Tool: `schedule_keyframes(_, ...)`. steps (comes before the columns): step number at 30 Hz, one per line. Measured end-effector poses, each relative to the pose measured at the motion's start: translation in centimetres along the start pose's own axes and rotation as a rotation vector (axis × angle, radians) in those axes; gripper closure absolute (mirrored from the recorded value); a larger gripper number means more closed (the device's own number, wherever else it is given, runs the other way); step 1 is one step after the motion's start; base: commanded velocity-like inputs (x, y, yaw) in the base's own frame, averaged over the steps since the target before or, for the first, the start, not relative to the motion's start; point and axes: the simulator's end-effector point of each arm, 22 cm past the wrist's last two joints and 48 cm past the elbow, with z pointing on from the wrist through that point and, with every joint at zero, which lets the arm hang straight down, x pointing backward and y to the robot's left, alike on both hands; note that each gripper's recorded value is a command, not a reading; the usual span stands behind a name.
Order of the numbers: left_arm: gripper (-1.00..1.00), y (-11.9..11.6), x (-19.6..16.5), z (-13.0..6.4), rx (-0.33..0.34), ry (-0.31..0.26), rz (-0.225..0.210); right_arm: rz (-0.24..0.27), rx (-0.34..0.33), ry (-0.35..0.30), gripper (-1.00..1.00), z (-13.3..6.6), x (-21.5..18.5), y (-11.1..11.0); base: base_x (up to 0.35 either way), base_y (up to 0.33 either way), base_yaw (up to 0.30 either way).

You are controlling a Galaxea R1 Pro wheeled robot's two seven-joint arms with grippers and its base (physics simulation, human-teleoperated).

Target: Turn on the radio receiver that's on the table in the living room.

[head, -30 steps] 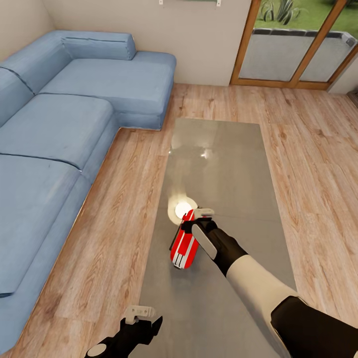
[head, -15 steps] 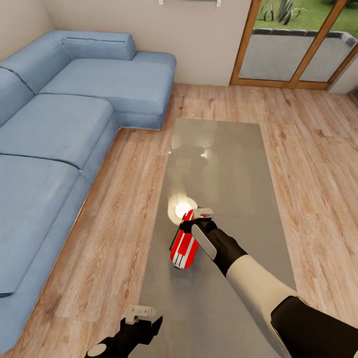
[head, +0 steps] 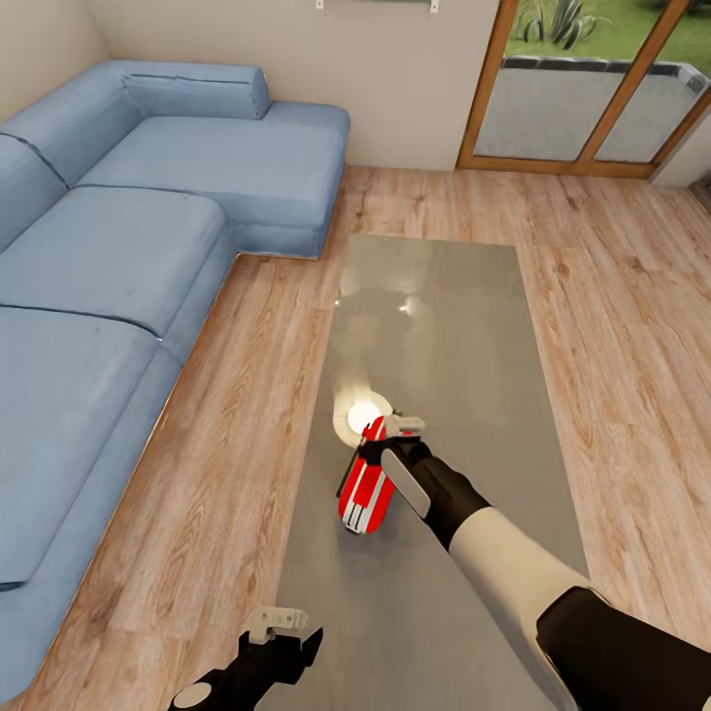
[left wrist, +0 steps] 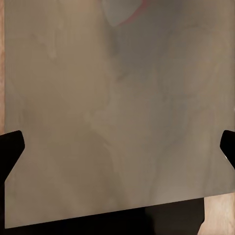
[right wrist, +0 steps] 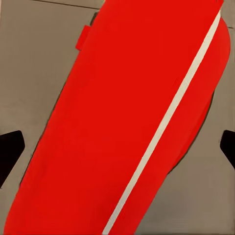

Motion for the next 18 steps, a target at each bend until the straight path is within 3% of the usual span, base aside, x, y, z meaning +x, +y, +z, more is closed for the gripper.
schedule_keyframes(17,-1.0,0.0,-0.02,-0.01,0.0,0.0,0.0,0.003,0.009,0.006,-1.0,0.32,0.5,-0.36,0.0,0.0,0.0)
schedule_keyframes(18,-1.0,-0.01,-0.02,-0.01,0.0,-0.001,0.0,0.004,0.009,0.005,1.0,0.33,0.49,-0.36,0.0,0.0,0.0)
